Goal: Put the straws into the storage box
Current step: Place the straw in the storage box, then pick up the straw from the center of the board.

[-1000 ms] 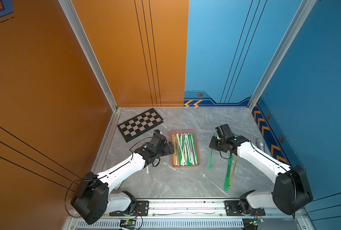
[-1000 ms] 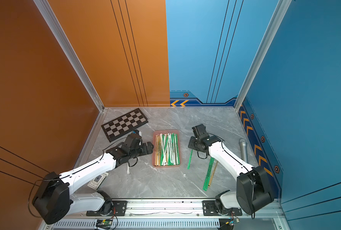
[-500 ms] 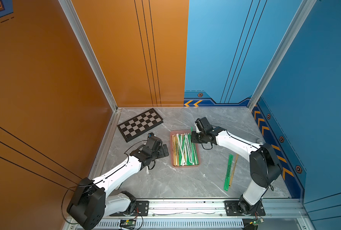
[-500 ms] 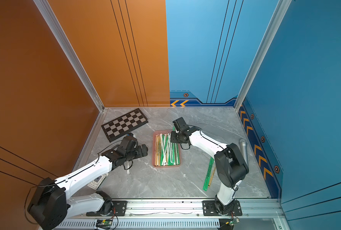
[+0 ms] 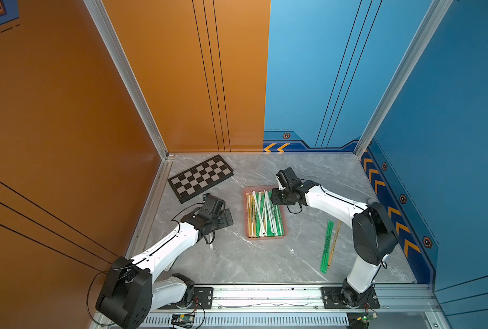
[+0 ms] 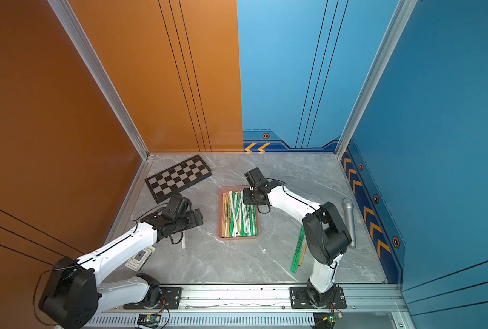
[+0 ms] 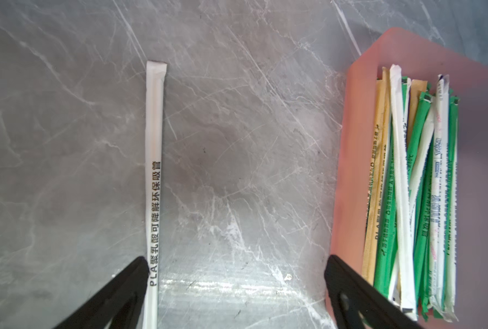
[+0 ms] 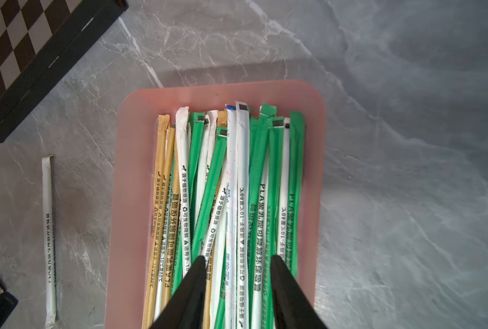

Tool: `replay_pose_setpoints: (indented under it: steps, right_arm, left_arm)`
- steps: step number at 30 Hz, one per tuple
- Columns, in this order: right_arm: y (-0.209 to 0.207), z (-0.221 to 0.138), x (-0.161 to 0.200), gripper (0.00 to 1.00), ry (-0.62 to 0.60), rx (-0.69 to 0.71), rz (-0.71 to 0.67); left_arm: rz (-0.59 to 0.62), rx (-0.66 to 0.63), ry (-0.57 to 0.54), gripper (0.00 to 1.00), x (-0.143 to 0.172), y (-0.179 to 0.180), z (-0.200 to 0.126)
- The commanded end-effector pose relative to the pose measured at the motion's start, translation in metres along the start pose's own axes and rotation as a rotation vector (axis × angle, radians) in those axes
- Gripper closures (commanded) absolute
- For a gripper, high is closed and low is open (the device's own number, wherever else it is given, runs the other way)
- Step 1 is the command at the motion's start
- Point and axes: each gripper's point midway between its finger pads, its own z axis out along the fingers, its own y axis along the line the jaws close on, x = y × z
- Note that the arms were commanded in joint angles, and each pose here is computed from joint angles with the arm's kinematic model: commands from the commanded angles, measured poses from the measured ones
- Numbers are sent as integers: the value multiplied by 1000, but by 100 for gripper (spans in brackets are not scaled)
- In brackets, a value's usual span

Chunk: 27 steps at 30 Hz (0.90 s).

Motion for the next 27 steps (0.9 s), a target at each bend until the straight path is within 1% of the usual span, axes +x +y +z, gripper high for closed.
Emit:
replay_pose_setpoints:
  steps: [1, 3, 6, 9, 10, 12, 16, 21, 23, 27]
  right_arm:
    - [-45, -32, 6, 59, -28, 161, 25]
    - [-80, -43, 15, 60, -26, 252, 78]
    - [-132, -60, 33, 63, -26, 349, 182]
    - [-172, -76, 56, 64, -23, 402, 277]
    - [-180, -81, 61, 64, -26, 410, 302]
    - [-196, -90, 74, 64, -25, 428, 350]
    - [-210, -97, 99, 64, 4, 428, 414]
    - [-213, -92, 123, 66, 57, 426, 433]
    - [-214, -91, 128, 66, 68, 427, 439]
    - [-214, -90, 131, 66, 70, 423, 440]
  left_arm:
    - [24, -49, 14, 7, 6, 16, -4]
    - [32, -73, 14, 9, 7, 21, -5]
    - [48, -124, 24, 12, 8, 32, -5]
    - [54, -177, 44, 12, 11, 46, -3]
    - [51, -189, 54, 16, 14, 50, -1]
    - [39, -209, 66, 19, 16, 57, 2]
    - [30, -219, 92, 22, 19, 62, 7]
    - [52, -236, 124, 26, 19, 62, 14]
    - [55, -252, 140, 29, 21, 65, 18]
    - [57, -268, 188, 39, 28, 69, 27]
